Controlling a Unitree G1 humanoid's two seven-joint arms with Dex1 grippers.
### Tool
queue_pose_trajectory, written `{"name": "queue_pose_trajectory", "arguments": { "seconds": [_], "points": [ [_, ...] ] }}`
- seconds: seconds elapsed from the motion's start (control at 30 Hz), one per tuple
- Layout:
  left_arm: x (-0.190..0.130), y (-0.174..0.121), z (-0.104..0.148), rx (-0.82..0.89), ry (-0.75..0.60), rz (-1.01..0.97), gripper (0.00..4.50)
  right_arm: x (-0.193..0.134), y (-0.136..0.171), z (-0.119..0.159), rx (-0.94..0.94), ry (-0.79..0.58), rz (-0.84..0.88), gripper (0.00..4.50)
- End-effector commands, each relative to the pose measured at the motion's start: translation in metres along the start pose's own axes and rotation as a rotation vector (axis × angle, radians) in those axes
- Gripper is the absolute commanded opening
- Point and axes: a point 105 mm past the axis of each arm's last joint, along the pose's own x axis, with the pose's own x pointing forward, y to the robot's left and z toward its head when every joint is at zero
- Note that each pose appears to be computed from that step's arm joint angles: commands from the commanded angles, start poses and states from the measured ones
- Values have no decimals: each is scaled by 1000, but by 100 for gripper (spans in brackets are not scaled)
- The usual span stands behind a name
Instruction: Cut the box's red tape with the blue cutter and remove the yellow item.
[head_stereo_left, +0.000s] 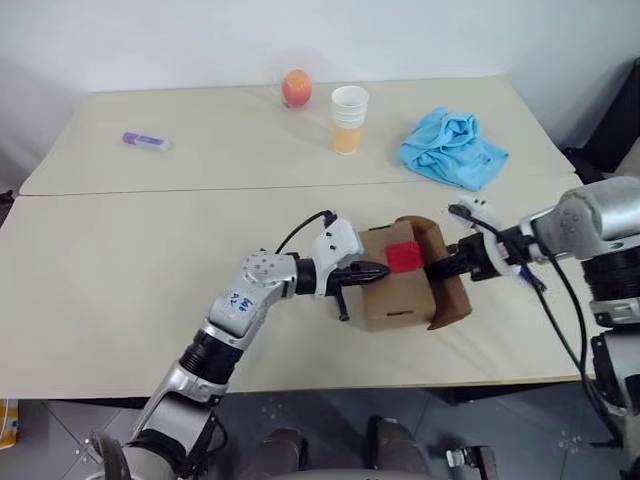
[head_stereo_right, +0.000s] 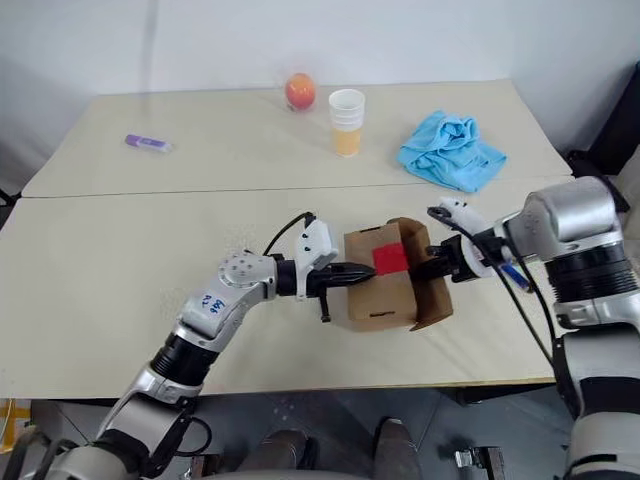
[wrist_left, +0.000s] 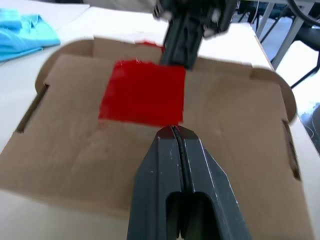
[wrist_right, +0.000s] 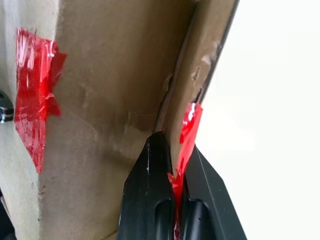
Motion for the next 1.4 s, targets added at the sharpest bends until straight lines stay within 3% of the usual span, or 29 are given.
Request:
{"name": "queue_pose_trajectory", "arguments": {
  "seconds": [0.03, 0.2, 0.53, 0.83, 1.0, 1.23, 1.4],
  "points": [
    [11, -5, -17, -24, 47, 3, 0, -25, 8, 16, -71, -54, -34, 3],
    [28, -6, -15, -38, -4, 25, 0, -44, 16, 28, -115, -60, -67, 3],
    [52, -13, -13, -74, -72, 24, 0, -61, 19, 22, -211, 45, -218, 3],
    [60, -11, -13, -63, -72, 13, 0, -59, 25, 16, -243, 95, -269, 3],
    [52, -7, -17, -33, -23, -16, 0, -60, 31, 20, -258, 74, -296, 3],
    [15, 2, -9, -5, 81, -117, 0, -63, 35, 17, -270, 56, -338, 3],
    [4, -2, 33, -20, 7, -213, 0, -61, 36, 16, -263, 47, -356, 3]
  ]
}}
